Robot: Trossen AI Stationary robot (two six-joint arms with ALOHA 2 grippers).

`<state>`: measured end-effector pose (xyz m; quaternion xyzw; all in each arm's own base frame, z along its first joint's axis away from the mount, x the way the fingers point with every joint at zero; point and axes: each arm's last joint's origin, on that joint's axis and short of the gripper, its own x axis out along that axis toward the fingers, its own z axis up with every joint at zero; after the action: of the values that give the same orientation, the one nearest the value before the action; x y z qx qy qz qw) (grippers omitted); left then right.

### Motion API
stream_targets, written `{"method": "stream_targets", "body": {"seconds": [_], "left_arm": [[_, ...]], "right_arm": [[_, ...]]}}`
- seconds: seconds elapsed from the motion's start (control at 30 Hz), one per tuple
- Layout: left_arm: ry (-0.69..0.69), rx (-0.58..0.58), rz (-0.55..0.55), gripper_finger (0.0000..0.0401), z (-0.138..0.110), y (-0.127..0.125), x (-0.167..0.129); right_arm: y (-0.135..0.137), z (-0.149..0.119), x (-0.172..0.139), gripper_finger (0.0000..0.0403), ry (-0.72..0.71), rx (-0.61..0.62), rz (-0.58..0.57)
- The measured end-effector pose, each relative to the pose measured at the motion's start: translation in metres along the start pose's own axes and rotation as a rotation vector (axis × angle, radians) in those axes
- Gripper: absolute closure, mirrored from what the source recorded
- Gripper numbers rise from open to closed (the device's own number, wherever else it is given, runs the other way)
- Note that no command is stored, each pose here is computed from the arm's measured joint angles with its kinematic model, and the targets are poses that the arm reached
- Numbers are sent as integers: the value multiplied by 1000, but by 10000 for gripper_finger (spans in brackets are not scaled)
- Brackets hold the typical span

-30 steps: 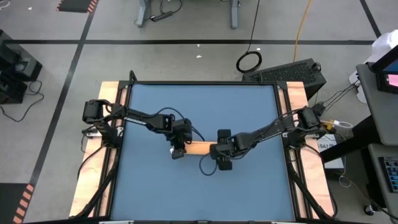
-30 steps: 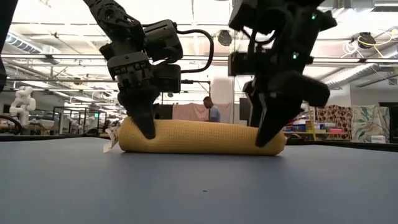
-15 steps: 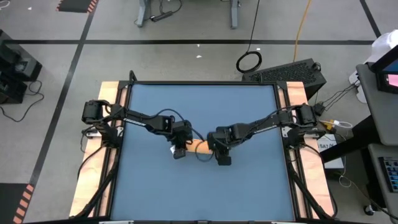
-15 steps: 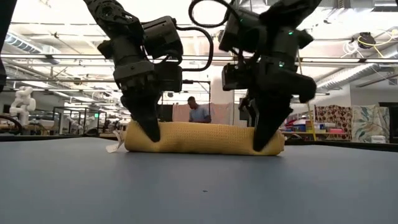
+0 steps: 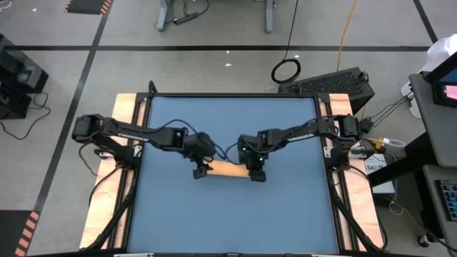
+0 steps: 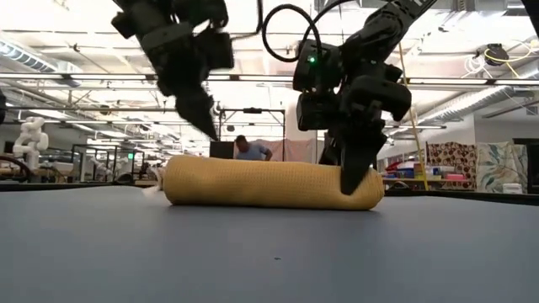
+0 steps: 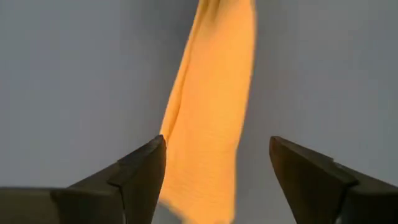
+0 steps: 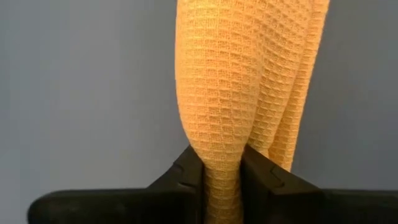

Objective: Roll towel
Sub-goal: Roll the yellow towel

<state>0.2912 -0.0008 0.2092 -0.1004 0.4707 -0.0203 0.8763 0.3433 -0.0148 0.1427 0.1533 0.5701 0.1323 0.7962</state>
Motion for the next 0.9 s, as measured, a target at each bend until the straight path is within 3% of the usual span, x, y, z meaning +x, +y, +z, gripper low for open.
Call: {"method": "stream_targets", "body": {"seconds": [0.13,0.27,0.4,0.53,0.67,0.77,0.9], "left_arm": [[-43,106,58,124,0,-23,4],[-9,219,150,167,-9,-40,20],[0,251,252,217,-13,-47,30],[-19,229,396,234,-16,-49,32],[-25,228,365,210,-19,-58,32],[-25,189,330,171,-20,-61,32],[-1,220,315,118,-23,-66,39]], "right_arm": [[-4,0,-2,350,-1,14,6],[-8,0,-3,350,-2,7,33],[-11,-1,-1,350,7,-1,49],[-12,-2,2,350,14,2,51],[-12,-2,3,350,15,2,52],[-12,-2,3,350,15,2,50],[-12,-2,3,350,15,1,50]]}}
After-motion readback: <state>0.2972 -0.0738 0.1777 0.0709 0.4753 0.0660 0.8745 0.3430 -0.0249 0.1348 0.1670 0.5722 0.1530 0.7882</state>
